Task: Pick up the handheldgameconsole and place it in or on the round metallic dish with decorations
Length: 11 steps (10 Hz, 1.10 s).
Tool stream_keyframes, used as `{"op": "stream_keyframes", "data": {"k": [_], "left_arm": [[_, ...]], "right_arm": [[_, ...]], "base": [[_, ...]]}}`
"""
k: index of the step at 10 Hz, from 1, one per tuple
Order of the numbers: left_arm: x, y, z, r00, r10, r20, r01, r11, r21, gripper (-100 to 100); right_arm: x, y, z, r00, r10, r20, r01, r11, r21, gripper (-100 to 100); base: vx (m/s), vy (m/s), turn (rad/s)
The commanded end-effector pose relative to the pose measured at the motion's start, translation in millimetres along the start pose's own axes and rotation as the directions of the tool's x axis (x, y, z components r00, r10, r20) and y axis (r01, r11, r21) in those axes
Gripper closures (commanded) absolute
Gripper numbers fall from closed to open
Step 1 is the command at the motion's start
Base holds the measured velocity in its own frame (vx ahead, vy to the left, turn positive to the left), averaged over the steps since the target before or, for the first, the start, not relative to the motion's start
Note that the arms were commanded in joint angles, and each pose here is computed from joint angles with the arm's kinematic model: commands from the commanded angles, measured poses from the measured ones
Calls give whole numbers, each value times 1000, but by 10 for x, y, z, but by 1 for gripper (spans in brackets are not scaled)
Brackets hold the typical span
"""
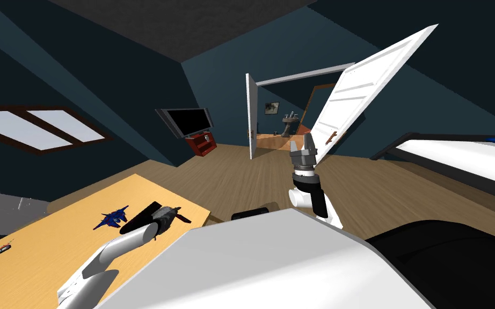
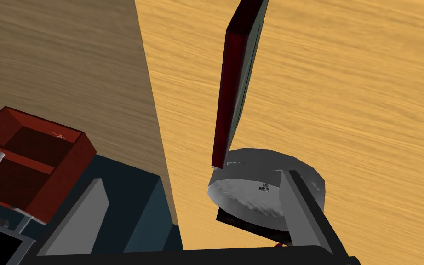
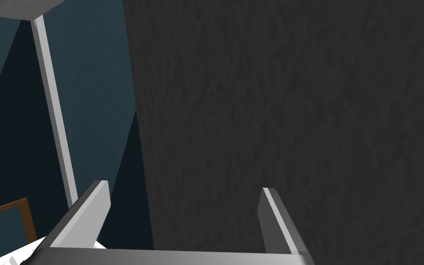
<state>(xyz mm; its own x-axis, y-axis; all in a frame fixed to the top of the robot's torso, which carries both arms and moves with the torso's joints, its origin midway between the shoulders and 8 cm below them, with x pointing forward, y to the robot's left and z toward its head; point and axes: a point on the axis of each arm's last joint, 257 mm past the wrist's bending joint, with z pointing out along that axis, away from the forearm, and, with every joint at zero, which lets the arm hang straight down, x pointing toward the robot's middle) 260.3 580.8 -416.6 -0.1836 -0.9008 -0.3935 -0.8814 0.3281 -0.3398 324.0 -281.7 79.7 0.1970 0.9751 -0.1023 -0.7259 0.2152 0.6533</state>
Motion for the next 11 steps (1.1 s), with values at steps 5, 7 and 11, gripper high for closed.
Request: {"op": "stream_keyframes", "data": {"k": [5, 7, 11], "left_arm": [[399, 433, 74, 988, 3, -155, -25, 990, -141, -100], [495, 518, 76, 982, 3, -191, -36, 985, -167, -100], [821, 797, 41, 950, -4, -313, -78, 966, -248, -100]], "right_arm": [[0, 0, 0, 1000, 0, 0, 0, 1000, 0, 0], [0, 0, 0, 1000, 0, 0, 0, 1000, 0, 0], [0, 0, 0, 1000, 0, 0, 0, 1000, 0, 0]], "base": [[40, 56, -81], [46, 76, -69], [36, 65, -79]]}}
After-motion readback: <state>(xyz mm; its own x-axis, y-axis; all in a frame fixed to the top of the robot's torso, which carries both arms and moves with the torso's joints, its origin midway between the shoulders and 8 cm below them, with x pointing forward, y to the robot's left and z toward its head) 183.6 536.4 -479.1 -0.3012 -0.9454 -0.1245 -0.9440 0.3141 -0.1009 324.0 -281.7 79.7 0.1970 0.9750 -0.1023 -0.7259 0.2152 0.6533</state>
